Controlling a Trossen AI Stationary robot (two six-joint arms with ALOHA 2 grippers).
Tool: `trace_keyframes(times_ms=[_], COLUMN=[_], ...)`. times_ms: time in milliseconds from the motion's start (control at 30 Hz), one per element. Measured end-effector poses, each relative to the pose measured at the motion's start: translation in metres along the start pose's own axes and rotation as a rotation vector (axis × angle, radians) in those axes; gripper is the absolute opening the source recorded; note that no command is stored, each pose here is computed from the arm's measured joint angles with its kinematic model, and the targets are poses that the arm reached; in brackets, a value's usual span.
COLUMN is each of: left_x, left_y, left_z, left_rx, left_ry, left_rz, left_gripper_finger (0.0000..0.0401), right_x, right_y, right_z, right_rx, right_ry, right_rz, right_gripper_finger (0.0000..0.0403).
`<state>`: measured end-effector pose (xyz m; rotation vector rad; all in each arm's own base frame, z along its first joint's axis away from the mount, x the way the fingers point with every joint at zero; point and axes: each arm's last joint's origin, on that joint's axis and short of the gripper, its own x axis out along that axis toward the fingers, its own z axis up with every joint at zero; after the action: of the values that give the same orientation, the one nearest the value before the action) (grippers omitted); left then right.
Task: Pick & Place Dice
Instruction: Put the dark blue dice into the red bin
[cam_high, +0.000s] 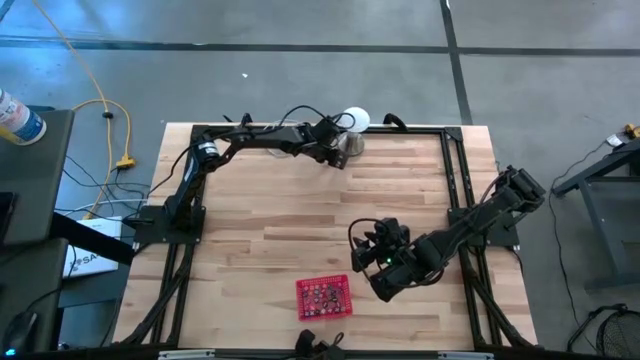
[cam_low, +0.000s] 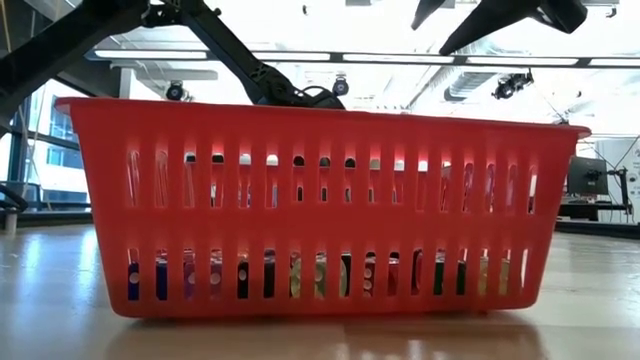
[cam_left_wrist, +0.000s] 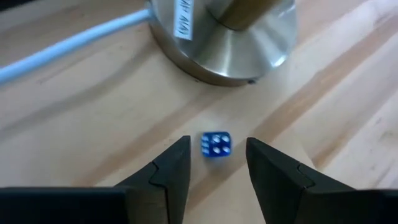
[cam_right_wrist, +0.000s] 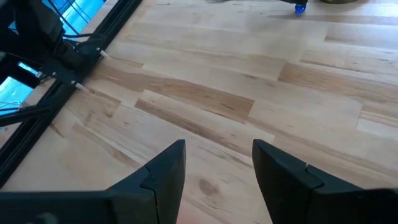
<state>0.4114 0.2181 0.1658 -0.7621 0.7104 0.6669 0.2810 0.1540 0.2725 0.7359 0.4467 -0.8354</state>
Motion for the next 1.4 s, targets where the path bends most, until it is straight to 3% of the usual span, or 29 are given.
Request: trace_keyframes(times_ms=[300, 567, 767, 867, 1033, 1167, 1400], left_x=[0.0, 0.0, -0.009, -0.027, -0.066, -0.108, -0.205], left_y=[0.001, 0.003, -0.002, -0.002, 0.004, 0.006, -0.001], left_z=[-0.001, 0.001, -0.002, -0.005, -0.016, -0.022, -0.023], left_rx=[0.009, 0.005, 0.026, 0.075, 0.213, 0.295, 0.373], left_ry=[0.004, 0.005, 0.143, 0.26, 0.418, 0.51, 0.443], left_rz=[0.018, 0.018, -0.158, -0.206, -0.058, 0.022, 0.005], left_gripper_finger=[0.0097, 0.0089, 0.0089, 0.0089, 0.0089, 0.0089, 0.0089], right_x=[0.003, 0.003, 0.005, 0.004, 0.007, 0.016, 0.073], right_y=[0.002, 0.003, 0.002, 0.0, -0.004, -0.005, -0.02], right_z=[0.002, 0.002, 0.006, 0.018, 0.043, 0.059, 0.099], right_rx=[0.001, 0.011, -0.015, -0.023, -0.004, -0.143, -0.241], right_ry=[0.005, 0.014, 0.052, 0.065, 0.003, -0.006, 0.276], right_rz=[0.005, 0.012, 0.001, 0.001, -0.011, -0.016, -0.063], right_gripper_finger=[0.0177, 0.0177, 0.0177, 0.0177, 0.0177, 0.0177, 0.0177])
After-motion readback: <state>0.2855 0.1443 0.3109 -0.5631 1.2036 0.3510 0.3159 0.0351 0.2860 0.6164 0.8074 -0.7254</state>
